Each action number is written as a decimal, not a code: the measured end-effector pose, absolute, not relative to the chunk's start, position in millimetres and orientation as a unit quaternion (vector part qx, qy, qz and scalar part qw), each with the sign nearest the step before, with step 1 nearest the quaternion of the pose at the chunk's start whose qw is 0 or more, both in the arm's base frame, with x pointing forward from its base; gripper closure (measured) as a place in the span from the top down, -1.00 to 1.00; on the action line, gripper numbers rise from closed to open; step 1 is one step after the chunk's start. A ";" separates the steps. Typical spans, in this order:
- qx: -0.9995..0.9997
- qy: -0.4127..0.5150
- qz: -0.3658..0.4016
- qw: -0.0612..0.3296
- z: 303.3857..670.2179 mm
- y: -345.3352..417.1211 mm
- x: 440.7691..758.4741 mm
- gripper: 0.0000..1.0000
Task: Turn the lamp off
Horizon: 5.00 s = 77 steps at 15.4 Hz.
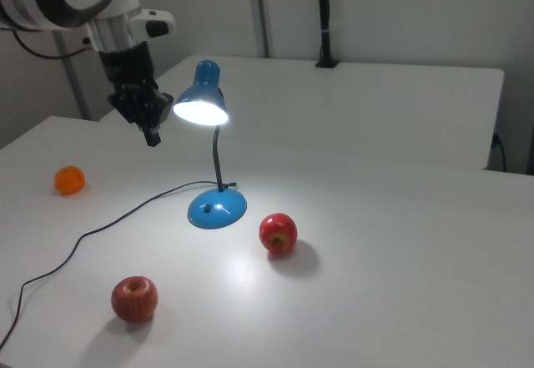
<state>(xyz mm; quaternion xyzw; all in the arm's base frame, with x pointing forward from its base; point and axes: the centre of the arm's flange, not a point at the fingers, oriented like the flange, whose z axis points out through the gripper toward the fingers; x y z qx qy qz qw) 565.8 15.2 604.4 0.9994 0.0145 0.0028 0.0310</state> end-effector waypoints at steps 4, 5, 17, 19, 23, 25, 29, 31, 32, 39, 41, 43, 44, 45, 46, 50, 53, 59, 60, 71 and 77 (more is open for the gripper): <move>0.999 0.023 0.023 0.030 566.4 21.7 581.6 -0.98; 0.999 0.024 0.028 0.029 554.0 22.8 584.8 -0.98; 0.995 0.050 0.087 0.029 399.7 32.5 631.5 -0.98; 0.992 0.064 0.105 0.037 381.9 37.6 636.0 -0.98; 0.985 0.082 0.145 0.035 356.2 50.4 639.1 -0.98; 0.983 0.087 0.161 0.032 352.5 56.6 641.3 -0.98; 0.979 0.096 0.180 0.028 341.8 66.9 645.1 -0.98; 0.979 0.096 0.180 0.027 337.6 67.3 645.8 -0.98; 0.979 0.096 0.179 0.027 335.7 67.3 645.9 -0.98; 0.979 0.096 0.175 0.027 330.9 67.3 645.8 -0.98; 0.980 0.094 0.175 0.027 330.9 67.3 645.8 -0.98; 0.980 0.090 0.175 0.026 330.8 67.3 645.7 -0.98; 0.981 0.086 0.171 0.026 329.6 67.1 645.1 -0.98; 0.983 0.082 0.159 0.027 326.6 66.5 643.3 -0.98; 0.986 0.080 0.147 0.028 325.3 65.8 641.4 -0.98; 0.992 0.074 0.093 0.034 313.1 63.5 632.4 -0.98; 0.994 0.072 0.070 0.037 316.1 62.0 627.7 -0.98; 0.997 0.063 0.010 0.050 374.0 56.6 609.1 -0.98; 0.997 0.062 0.006 0.053 396.0 56.4 602.5 -0.98; 0.997 0.037 -0.019 0.064 568.4 47.4 569.0 -0.98; 0.997 0.027 -0.026 0.065 594.7 33.6 560.9 -0.81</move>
